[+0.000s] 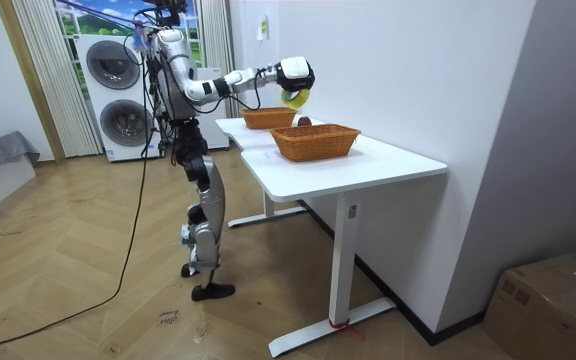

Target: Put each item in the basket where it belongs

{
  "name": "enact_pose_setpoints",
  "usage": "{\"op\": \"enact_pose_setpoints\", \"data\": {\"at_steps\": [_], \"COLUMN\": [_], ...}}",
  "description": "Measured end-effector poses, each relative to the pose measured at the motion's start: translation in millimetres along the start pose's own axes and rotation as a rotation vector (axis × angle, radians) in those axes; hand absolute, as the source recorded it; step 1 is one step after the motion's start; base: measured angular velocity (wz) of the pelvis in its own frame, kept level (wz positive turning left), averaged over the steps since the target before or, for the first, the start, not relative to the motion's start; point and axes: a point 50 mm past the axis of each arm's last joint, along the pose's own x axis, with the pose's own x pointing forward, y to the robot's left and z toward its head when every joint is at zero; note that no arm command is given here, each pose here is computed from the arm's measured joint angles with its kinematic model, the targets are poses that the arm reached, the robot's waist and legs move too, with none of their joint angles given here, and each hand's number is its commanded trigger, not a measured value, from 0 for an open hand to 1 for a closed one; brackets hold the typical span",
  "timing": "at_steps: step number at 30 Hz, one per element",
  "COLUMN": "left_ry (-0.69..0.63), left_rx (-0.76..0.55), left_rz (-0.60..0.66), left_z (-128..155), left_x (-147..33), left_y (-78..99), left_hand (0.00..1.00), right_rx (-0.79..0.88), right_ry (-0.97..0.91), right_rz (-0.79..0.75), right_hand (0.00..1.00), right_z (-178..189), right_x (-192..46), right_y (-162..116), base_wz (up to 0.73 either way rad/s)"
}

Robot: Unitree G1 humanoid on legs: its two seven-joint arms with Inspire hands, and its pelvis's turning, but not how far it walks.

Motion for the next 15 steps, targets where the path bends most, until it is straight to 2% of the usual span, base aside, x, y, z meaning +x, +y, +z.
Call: {"op": "enact_pose_setpoints", "data": {"at_steps": [5, 12, 15], "left_ry": [0.006, 0.017, 0.023], "left_rx": [-0.007, -0.01, -0.004], "left_rz": [0.006, 0.007, 0.007], "left_z": [-1.8, -5.8, -7.7], "left_x": [0.0, -0.3, -0.5], "left_y": [1.5, 4.2, 4.5], "left_hand": [0.0, 0.0, 0.0], "right_rx": [0.057, 0.061, 0.061], "right_ry": [0.068, 0.127, 0.16], "right_rz": [-0.016, -0.172, -0.189], "right_hand": [1.0, 1.0, 1.0], "right_z": [-18.3, -32.6, -40.1], "right_x": [-9.6, -11.8, -12.5], "right_y": [-2.0, -26.7, -26.8], "base_wz": [0.0, -0.01, -0.1]}}
